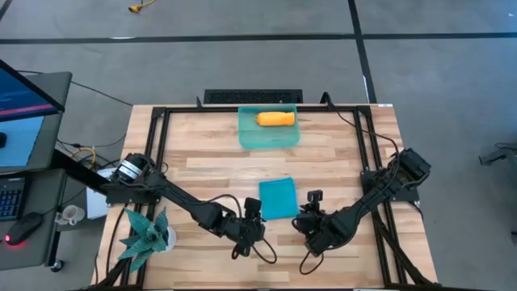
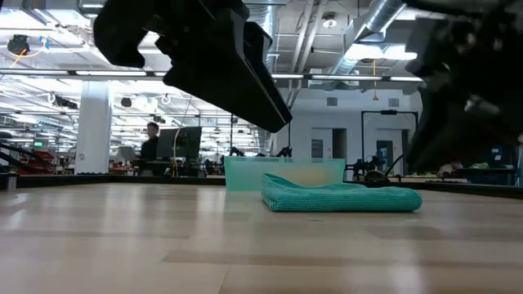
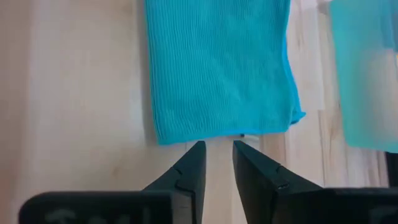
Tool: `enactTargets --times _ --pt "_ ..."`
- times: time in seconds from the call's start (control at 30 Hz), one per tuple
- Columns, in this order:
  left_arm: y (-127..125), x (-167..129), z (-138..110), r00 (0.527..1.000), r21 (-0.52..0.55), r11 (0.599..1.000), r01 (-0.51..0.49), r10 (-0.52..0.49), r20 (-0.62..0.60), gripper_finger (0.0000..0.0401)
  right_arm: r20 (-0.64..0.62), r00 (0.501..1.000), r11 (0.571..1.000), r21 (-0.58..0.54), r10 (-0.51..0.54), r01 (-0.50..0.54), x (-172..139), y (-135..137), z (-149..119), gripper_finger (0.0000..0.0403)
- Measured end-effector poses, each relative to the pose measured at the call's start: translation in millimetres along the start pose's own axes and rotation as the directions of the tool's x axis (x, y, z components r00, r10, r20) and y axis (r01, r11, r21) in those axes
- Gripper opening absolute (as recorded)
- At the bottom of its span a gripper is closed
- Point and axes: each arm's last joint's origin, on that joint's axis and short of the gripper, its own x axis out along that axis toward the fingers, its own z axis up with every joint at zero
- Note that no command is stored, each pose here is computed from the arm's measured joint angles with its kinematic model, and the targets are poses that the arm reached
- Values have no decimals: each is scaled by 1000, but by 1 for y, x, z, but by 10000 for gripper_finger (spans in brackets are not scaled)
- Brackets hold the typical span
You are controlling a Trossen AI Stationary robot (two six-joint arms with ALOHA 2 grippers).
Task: Roll microfiber towels into tight, uniform cylinder then place into a basket
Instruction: Roll the blue microfiber cloth on the table
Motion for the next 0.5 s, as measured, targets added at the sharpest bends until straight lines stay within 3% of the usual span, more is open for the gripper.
enactTargets --times 0.33,0.5 --pt "10 12 -4 999 -48 999 -25 23 -24 195 17 1000 999 -43 13 -12 -3 11 -13 101" --pt "1 38 -21 995 96 995 -13 22 -96 195 47 998 998 -51 34 -31 -13 22 -17 101"
